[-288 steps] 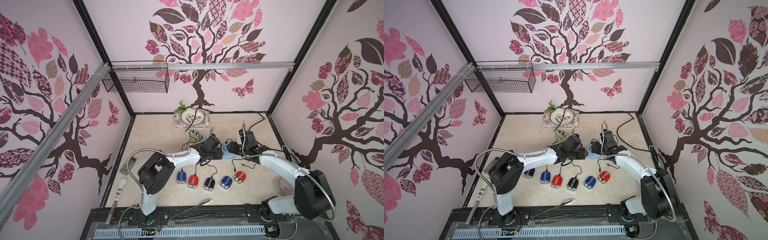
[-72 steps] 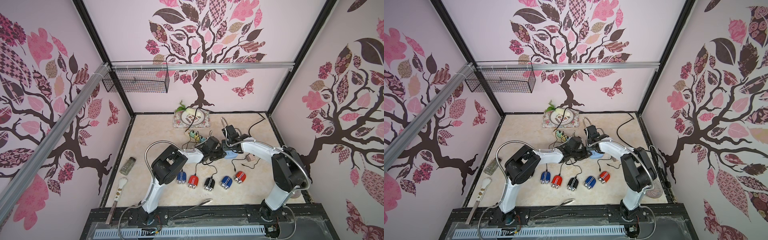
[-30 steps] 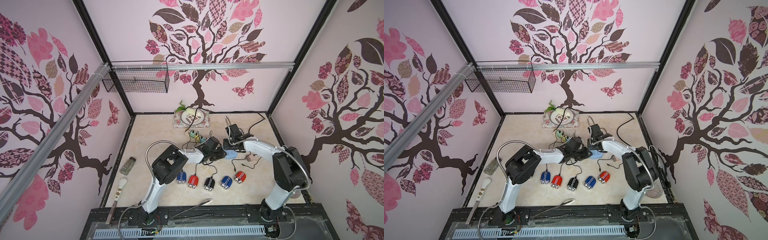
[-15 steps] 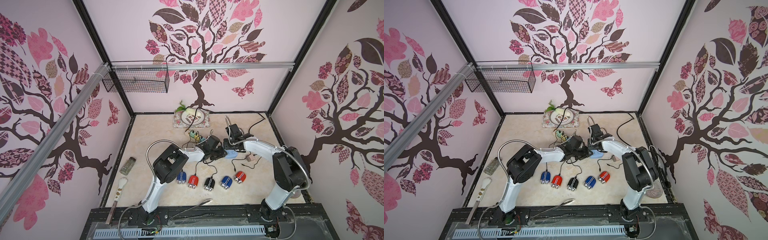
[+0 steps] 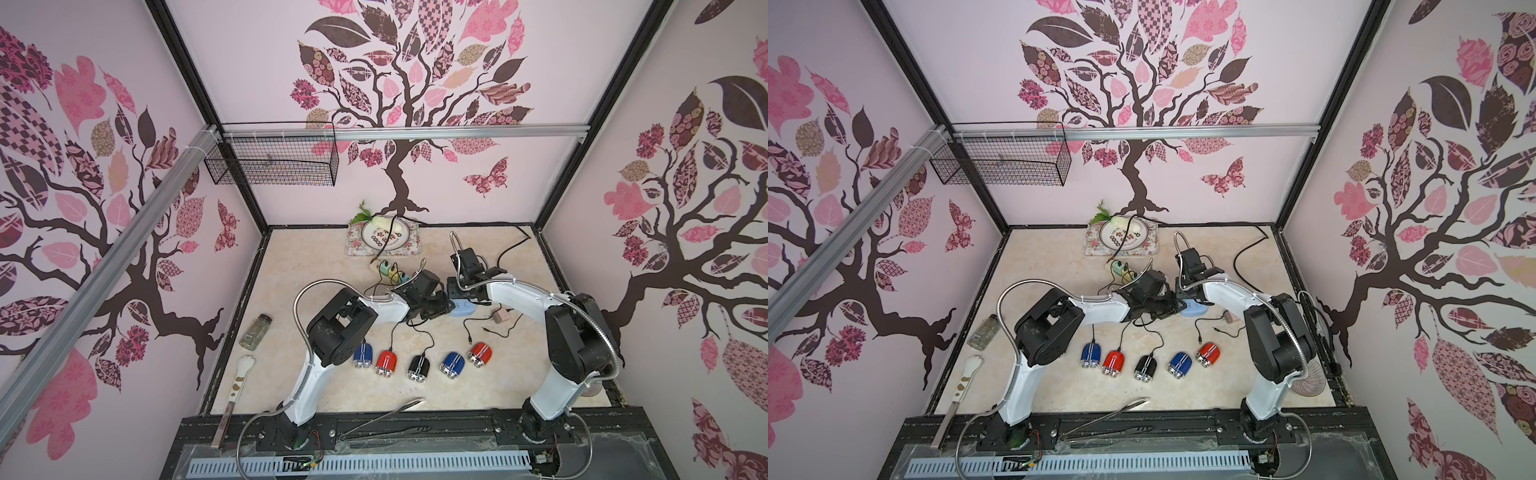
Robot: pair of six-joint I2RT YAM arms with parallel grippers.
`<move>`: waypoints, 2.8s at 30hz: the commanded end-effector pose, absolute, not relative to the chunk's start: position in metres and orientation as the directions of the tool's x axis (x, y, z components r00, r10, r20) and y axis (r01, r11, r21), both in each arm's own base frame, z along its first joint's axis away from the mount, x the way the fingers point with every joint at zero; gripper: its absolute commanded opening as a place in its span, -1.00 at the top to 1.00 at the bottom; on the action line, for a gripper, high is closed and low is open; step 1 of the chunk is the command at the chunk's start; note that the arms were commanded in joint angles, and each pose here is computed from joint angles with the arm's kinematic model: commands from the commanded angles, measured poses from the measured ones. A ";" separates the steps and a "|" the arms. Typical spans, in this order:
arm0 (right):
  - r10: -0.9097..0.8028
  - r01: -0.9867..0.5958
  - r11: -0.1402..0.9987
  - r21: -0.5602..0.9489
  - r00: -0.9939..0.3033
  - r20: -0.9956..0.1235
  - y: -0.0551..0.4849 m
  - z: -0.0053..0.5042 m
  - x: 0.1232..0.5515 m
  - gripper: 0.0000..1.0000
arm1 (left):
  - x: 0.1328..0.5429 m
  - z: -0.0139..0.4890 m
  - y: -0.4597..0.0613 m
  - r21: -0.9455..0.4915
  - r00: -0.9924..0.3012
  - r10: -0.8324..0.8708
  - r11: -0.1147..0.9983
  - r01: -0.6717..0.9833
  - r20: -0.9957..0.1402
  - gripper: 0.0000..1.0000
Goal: Unplug the electric shaver
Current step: Remove the plug from the socket.
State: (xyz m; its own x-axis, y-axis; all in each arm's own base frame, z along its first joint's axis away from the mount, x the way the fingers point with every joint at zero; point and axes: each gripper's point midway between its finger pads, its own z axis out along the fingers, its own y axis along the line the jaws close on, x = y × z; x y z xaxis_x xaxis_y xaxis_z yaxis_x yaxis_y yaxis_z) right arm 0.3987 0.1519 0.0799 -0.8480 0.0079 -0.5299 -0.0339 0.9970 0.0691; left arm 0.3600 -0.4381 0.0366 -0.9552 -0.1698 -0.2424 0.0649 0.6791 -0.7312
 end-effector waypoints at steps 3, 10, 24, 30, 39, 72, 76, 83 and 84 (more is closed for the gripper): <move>-0.007 -0.099 0.984 0.148 -0.855 -0.519 0.184 0.081 0.396 0.52 | 0.364 -0.004 -0.402 -0.598 -0.950 -0.193 0.801 -0.007 -0.247 0.17; -0.010 -0.096 0.986 0.138 -0.854 -0.519 0.182 0.080 0.396 0.52 | 0.369 0.000 -0.398 -0.577 -0.941 -0.191 0.817 0.005 -0.279 0.17; -0.011 -0.104 0.983 0.154 -0.859 -0.513 0.185 0.079 0.395 0.52 | 0.369 -0.016 -0.401 -0.560 -0.955 -0.151 0.828 0.019 -0.255 0.25; -0.006 -0.105 0.982 0.156 -0.847 -0.532 0.186 0.089 0.399 0.53 | 0.358 -0.029 -0.390 -0.529 -0.963 -0.155 0.848 -0.016 -0.220 0.30; -0.027 -0.116 0.985 0.129 -0.835 -0.550 0.191 0.098 0.404 0.52 | 0.334 -0.051 -0.386 -0.505 -0.977 -0.138 0.862 -0.038 -0.161 0.31; 0.000 -0.095 0.988 0.123 -0.791 -0.612 0.180 0.137 0.403 0.53 | 0.326 -0.047 -0.385 -0.495 -0.977 -0.146 0.868 -0.050 -0.158 0.29; 0.009 -0.095 0.987 0.134 -0.784 -0.621 0.179 0.143 0.402 0.53 | 0.327 -0.046 -0.386 -0.495 -0.976 -0.145 0.868 -0.047 -0.161 0.29; 0.032 -0.064 0.990 0.128 -0.774 -0.633 0.166 0.149 0.405 0.53 | 0.329 -0.038 -0.387 -0.507 -0.975 -0.146 0.861 -0.041 -0.168 0.29; 0.045 -0.051 0.990 0.132 -0.772 -0.634 0.162 0.150 0.407 0.53 | 0.330 -0.036 -0.387 -0.510 -0.975 -0.147 0.859 -0.041 -0.169 0.29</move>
